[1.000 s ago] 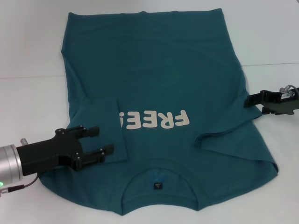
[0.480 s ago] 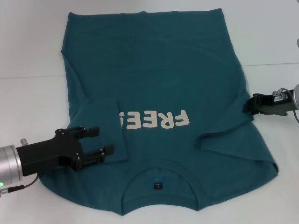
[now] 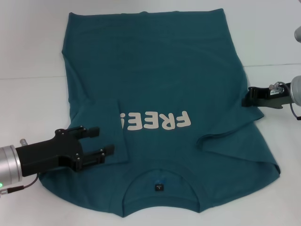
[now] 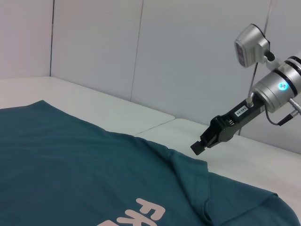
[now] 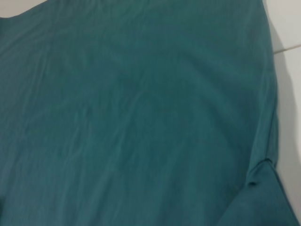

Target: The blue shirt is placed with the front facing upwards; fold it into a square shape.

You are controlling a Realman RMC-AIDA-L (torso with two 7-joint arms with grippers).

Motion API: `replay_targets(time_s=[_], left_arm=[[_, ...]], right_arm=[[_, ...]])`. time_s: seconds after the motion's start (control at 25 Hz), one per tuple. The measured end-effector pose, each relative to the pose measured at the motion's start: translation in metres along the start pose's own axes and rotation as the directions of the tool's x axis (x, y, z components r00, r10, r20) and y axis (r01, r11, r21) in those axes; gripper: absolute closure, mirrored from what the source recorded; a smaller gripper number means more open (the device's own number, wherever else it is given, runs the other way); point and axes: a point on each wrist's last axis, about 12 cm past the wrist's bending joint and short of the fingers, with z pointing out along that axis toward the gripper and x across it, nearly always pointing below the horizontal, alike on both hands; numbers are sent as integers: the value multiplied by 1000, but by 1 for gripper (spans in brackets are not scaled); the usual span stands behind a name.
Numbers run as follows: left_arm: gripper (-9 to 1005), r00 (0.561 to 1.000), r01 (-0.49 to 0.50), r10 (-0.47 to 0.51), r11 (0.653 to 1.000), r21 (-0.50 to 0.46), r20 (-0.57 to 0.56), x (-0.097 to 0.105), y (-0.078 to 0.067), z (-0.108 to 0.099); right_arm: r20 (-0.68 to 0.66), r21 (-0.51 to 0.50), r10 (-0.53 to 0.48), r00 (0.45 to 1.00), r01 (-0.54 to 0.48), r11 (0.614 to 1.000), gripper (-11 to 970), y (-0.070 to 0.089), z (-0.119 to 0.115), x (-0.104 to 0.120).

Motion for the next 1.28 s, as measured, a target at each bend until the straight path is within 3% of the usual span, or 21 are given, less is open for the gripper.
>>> replay_targets(time_s=[0.28, 0.44, 0.72, 0.8, 1.28], left_arm=[[286, 1000, -1, 1, 1000, 1, 0, 0, 0, -1], [286, 1000, -4, 4, 1000, 1, -2, -1, 1, 0], [285, 1000, -6, 6, 1000, 5, 0, -2, 0, 2], [286, 1000, -6, 6, 1000, 6, 0, -2, 0, 2], [287, 1000, -4, 4, 1000, 7, -1, -1, -1, 1]], right_arm=[[11, 44, 52, 999, -53, 998, 960, -26, -17, -5], [28, 60, 80, 996, -82, 995, 866, -36, -20, -2], [26, 53, 77, 997, -78, 995, 614, -32, -15, 1], [25, 52, 75, 997, -77, 996, 370, -31, -14, 0], [29, 60, 83, 996, -84, 995, 249, -31, -9, 5]])
